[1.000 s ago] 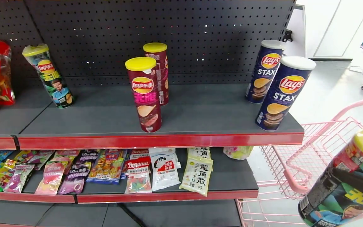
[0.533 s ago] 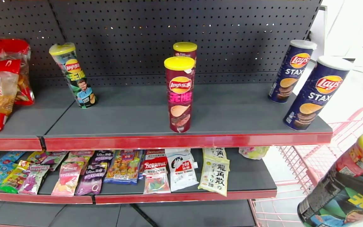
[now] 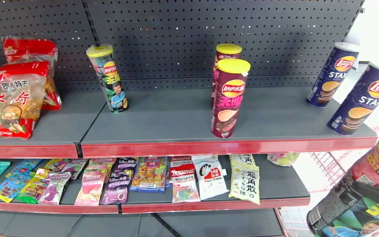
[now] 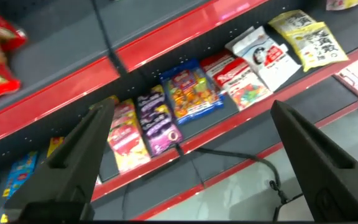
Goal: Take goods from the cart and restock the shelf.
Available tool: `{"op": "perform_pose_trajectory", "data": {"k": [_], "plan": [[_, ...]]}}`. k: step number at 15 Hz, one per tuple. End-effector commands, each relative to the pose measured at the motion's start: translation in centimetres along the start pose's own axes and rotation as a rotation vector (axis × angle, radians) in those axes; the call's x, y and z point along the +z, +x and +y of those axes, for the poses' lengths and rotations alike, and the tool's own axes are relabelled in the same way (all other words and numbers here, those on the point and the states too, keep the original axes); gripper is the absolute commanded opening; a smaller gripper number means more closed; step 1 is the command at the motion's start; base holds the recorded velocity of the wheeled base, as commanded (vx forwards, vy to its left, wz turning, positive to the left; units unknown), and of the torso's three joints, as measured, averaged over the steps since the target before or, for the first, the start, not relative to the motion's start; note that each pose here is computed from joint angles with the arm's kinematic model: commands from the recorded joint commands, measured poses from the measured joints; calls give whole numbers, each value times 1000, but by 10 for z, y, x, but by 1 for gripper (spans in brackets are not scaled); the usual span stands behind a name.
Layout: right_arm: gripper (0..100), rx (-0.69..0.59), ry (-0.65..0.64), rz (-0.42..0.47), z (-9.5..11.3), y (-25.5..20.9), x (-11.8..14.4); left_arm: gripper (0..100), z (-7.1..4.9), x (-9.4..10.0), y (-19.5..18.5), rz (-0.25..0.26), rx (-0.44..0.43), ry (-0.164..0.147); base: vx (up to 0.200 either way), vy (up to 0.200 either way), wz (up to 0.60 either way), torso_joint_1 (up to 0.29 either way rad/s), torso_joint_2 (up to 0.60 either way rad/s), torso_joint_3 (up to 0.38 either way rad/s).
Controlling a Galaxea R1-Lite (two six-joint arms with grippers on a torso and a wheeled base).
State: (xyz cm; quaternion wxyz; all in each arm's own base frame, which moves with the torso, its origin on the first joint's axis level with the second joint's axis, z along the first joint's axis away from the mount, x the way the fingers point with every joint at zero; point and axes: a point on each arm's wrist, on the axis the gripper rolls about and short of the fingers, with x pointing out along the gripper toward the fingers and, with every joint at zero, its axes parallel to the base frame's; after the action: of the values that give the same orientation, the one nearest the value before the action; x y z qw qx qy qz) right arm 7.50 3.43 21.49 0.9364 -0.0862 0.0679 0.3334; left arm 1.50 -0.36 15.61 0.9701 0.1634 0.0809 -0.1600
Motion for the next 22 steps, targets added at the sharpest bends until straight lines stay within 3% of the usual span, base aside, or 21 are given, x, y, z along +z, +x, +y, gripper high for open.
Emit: {"op": "perform_pose_trajectory", "data": {"k": [1, 7, 22], "plan": [[0, 2, 0, 1, 0, 0, 0, 100, 0, 0, 0, -1, 0, 1, 0, 200, 0, -2, 2, -2], [0, 3, 0, 6, 0, 0, -2, 100, 0, 0, -3, -17, 7, 17, 0, 200, 0, 1, 0, 3], [0, 3, -4, 7, 1, 0, -3, 100, 1, -1, -5, -28, 15, 18, 0, 200, 0, 1, 3, 2]]}}
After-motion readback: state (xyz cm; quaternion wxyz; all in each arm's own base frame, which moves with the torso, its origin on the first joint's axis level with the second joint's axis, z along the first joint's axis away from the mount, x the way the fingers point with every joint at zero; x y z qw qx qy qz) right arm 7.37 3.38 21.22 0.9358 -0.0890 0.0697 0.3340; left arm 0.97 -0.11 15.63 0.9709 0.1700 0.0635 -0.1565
